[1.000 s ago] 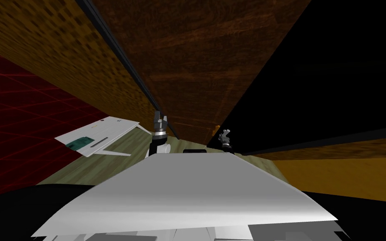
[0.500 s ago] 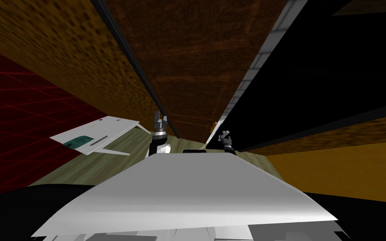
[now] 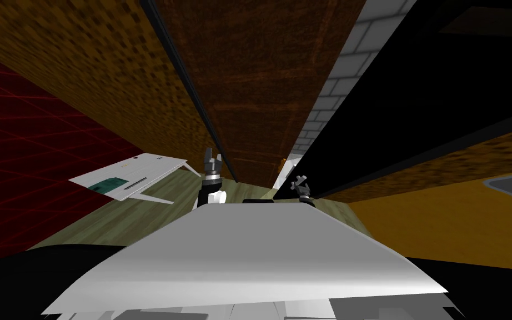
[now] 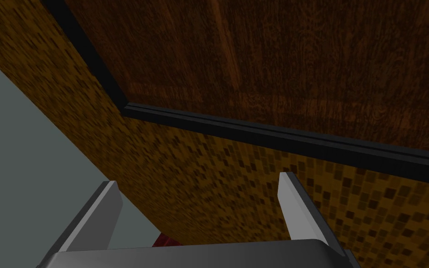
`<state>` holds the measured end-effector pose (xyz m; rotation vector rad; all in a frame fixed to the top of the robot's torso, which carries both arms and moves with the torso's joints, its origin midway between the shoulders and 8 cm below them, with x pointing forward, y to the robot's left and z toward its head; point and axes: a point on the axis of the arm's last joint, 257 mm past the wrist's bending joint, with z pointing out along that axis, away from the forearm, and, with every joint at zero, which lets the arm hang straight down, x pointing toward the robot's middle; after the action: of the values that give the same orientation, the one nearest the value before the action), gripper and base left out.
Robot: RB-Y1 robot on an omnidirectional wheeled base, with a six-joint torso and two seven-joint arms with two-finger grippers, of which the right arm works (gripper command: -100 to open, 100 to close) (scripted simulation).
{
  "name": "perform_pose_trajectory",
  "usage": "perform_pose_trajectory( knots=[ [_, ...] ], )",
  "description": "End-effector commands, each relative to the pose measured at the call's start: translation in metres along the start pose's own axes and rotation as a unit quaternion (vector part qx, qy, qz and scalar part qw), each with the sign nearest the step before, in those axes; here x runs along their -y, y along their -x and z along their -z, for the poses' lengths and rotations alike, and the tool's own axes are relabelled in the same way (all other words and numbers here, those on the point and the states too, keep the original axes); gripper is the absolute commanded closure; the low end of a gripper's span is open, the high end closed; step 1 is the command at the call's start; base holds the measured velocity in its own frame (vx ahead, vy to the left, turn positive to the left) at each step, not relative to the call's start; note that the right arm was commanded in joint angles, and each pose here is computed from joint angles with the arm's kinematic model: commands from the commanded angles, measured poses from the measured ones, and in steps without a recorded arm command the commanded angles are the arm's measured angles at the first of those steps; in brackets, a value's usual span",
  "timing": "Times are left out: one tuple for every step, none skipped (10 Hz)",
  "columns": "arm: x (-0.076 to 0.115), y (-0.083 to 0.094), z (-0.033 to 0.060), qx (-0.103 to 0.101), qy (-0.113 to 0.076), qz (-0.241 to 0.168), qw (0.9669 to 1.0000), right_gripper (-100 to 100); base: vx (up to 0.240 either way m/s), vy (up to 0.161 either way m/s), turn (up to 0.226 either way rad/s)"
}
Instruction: Pull the door open
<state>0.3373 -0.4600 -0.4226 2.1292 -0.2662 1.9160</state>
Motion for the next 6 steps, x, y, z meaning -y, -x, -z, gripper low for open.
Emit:
perform_pose_trajectory(
  knots=[
    [-0.0382,0.0076,0.0077,0.015,0.025,0.02,0.9994,100,-0.089,0.002,-0.004],
    [-0.0382,0.0076,0.0077,0.015,0.025,0.02,0.9994,100,-0.098,0.002,-0.015],
    [-0.043,0.0093,0.0101,0.018,0.028,0.022,0.9992,100,-0.074,-0.002,-0.006],
    [-0.0474,0.0107,0.0122,0.02,0.031,0.024,0.999,100,-0.072,0.011,-0.015],
    [-0.0474,0.0107,0.0122,0.02,0.031,0.024,0.999,100,-0.057,0.003,-0.012],
    [-0.0474,0.0107,0.0122,0.02,0.031,0.024,0.999,100,-0.036,0.002,-0.012]
  ],
)
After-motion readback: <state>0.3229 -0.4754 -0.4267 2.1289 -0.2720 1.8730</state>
